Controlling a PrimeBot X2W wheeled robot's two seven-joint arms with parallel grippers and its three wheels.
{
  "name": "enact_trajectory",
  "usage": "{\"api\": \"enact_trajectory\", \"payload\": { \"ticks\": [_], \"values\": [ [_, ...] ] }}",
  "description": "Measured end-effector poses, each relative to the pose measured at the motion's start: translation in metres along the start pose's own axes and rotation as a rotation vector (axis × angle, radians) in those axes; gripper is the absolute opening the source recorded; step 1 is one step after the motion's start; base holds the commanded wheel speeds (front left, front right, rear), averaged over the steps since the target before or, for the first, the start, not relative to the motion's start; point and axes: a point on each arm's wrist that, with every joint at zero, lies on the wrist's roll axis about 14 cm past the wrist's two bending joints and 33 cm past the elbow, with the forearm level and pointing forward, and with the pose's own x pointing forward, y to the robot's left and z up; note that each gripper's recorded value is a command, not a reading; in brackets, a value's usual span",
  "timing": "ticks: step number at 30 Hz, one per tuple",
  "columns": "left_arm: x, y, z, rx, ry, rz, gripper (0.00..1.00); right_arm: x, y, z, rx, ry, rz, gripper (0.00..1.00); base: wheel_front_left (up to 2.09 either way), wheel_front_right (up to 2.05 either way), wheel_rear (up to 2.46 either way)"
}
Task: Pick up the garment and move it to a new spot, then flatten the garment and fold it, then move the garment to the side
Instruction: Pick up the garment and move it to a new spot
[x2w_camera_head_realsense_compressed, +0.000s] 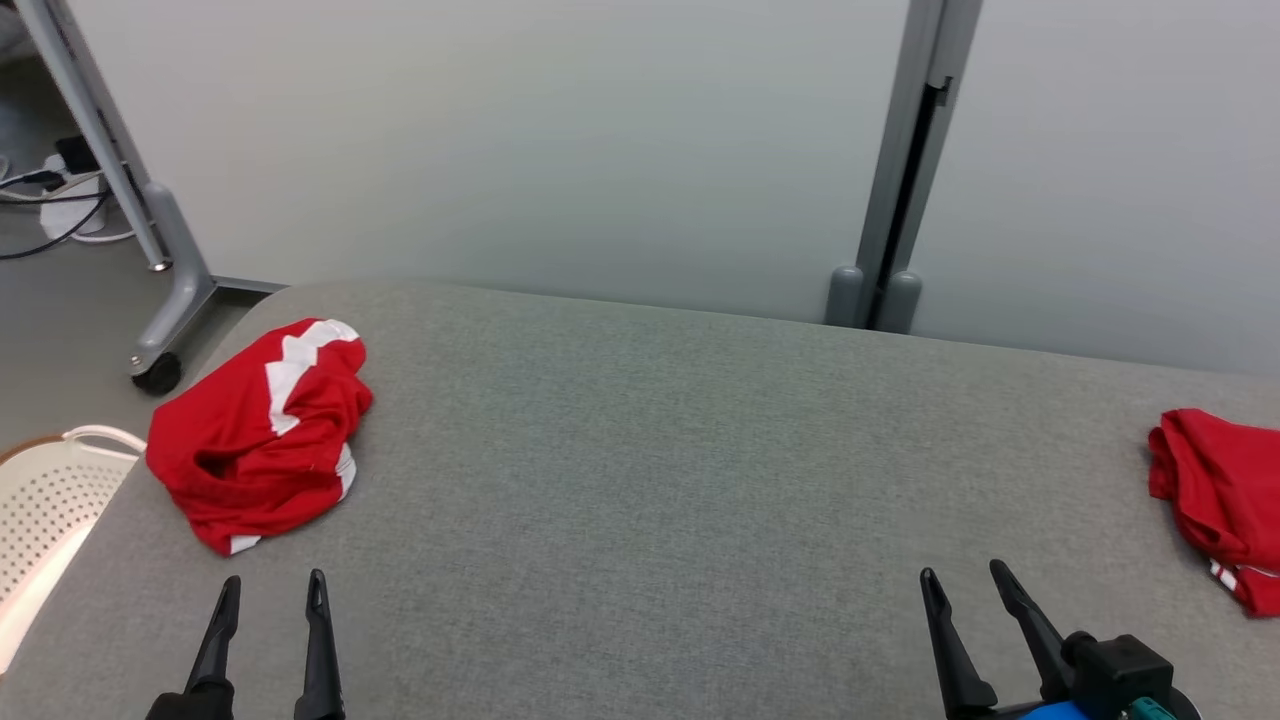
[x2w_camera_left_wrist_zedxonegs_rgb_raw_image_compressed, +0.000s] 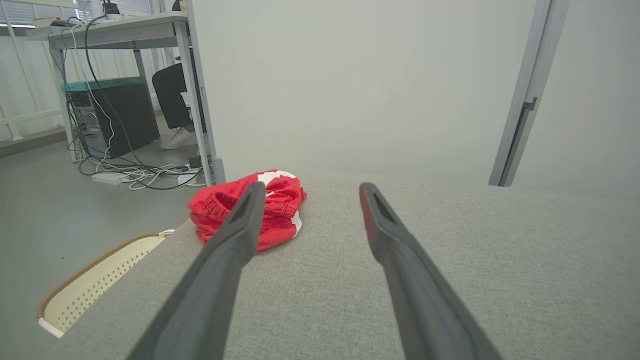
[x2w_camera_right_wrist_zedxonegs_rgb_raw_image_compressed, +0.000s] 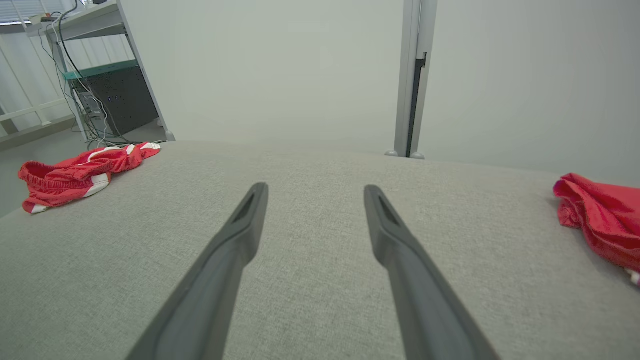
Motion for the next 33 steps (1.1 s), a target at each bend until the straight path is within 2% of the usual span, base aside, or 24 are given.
{"api": "enact_trajectory", "payload": {
  "ticks": [17, 27, 33],
  "values": [
    [-0.045, 0.061, -0.001, 0.014, 0.009, 0.212, 1.0, 0.035, 0.057, -0.016, 0.007, 0.048, 0.189, 1.0, 0.0, 0.0, 0.0],
    [-0.046, 0.064, -0.004, 0.012, 0.019, 0.227, 1.0, 0.035, 0.058, -0.019, 0.009, 0.057, 0.192, 1.0, 0.0, 0.0, 0.0],
    [-0.025, 0.061, 0.005, 0.003, -0.007, 0.205, 1.0, 0.035, 0.048, -0.013, 0.004, 0.034, 0.163, 1.0, 0.0, 0.0, 0.0]
  ]
}}
